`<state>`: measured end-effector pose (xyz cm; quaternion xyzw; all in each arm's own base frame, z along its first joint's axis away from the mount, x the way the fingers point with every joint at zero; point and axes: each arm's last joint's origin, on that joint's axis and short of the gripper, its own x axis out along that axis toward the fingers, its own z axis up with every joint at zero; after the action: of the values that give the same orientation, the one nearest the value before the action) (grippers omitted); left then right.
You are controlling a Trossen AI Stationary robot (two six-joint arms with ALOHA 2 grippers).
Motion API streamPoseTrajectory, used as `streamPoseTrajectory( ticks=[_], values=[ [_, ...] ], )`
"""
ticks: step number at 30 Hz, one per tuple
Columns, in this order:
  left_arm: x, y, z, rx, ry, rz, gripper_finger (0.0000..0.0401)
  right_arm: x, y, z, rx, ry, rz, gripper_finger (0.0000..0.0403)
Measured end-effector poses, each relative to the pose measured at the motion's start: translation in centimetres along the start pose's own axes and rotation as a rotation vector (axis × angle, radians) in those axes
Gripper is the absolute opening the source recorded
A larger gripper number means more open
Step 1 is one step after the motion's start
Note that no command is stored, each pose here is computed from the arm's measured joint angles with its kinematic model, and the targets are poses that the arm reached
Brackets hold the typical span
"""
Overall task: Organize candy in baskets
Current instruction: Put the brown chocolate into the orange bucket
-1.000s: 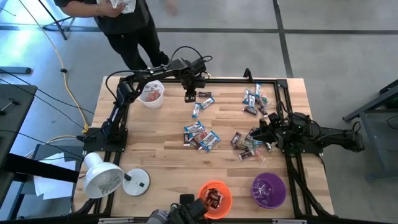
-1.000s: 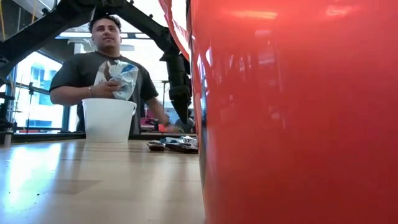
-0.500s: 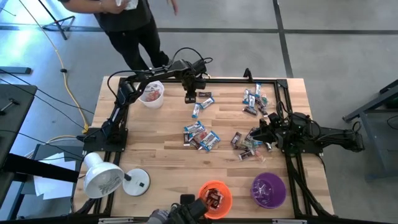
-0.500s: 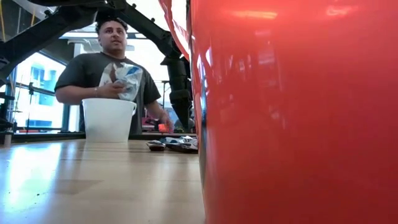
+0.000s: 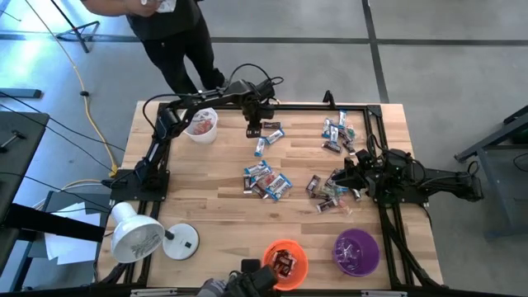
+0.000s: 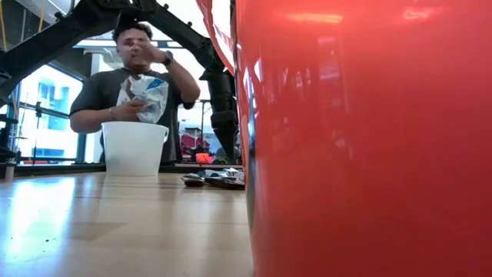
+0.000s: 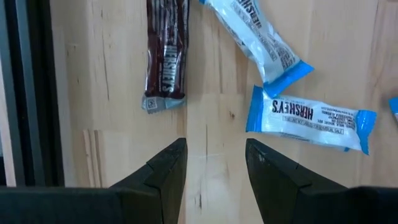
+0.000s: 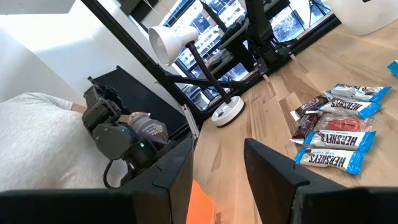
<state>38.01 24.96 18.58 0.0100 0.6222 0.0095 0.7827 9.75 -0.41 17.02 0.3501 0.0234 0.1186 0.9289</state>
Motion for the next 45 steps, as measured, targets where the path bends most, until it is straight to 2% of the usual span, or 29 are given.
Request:
streamPoseTrajectory(
  ticks=[37, 45],
  values=[
    [0.1, -0.8, 0.9, 0.032, -0.028, 0.023, 0.0152, 0.0, 0.0, 0.0, 0.0, -0.001, 0.0, 0.0138],
    [-1.3, -0.4, 1.7, 0.049, -0.055, 0.062, 0.0152, 0.0, 0.0, 0.0, 0.0, 0.0, 0.0, 0.0138]
  ],
)
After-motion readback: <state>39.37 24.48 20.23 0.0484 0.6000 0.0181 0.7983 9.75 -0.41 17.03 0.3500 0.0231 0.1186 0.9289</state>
